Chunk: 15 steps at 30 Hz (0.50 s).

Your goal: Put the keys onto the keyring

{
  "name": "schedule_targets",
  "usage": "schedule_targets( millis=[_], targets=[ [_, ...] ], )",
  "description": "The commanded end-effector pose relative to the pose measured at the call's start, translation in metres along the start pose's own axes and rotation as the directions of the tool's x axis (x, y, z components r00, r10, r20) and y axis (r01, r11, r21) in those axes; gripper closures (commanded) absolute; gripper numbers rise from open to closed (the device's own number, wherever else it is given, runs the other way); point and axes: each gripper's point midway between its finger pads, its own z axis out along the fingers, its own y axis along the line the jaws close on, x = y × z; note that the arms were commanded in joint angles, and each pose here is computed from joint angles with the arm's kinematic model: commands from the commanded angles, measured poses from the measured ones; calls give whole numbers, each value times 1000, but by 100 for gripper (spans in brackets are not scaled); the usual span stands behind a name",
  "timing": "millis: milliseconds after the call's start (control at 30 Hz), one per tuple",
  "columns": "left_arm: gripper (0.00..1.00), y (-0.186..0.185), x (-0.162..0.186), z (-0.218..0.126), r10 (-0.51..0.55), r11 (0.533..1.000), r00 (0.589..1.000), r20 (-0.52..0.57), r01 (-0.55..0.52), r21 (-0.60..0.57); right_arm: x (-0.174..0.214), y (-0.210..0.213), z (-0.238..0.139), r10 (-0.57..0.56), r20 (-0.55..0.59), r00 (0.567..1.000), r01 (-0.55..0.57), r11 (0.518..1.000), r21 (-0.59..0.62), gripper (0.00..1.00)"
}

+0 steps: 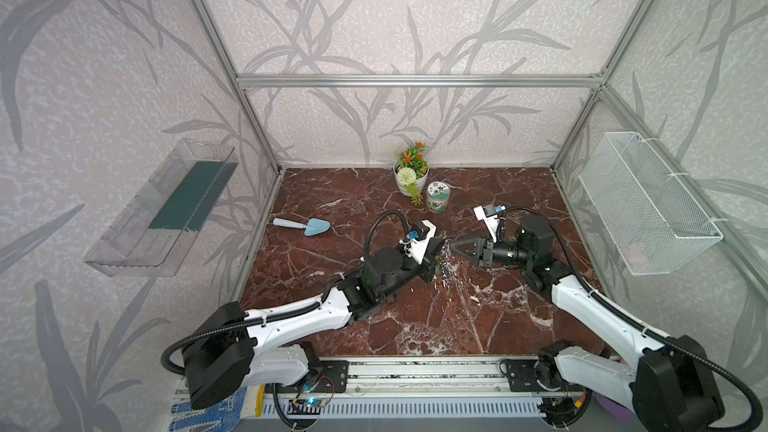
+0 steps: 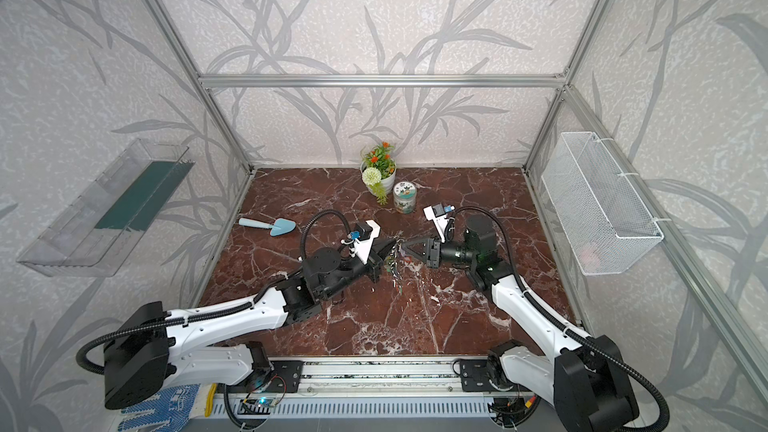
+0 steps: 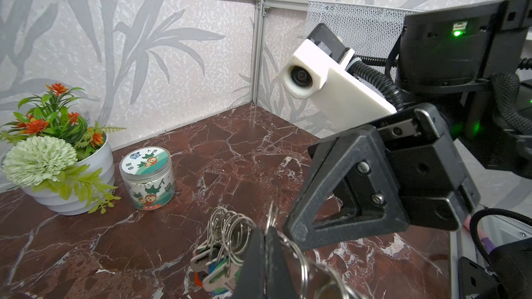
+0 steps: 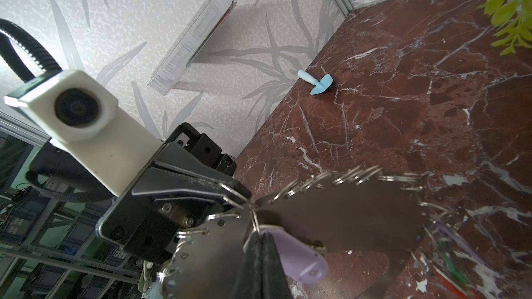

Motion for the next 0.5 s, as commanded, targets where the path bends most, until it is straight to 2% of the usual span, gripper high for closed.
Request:
schedule_targets(
  millis=[0,200,467],
  targets=[
    [100,-7,-54,-10,-21,999,987,161,14,45,3,-2,-5,-19,-11,1000,20,998,56,100],
    [100,-8,-54,-8,-54,995,990,130,42,89,1,-2,-14,-61,-1,998,61,990,130,100],
    [100,-10,-58,-9,-82,985,990,111,64,159,5,1,-17,-77,-18,997,79,987,143,100]
  ],
)
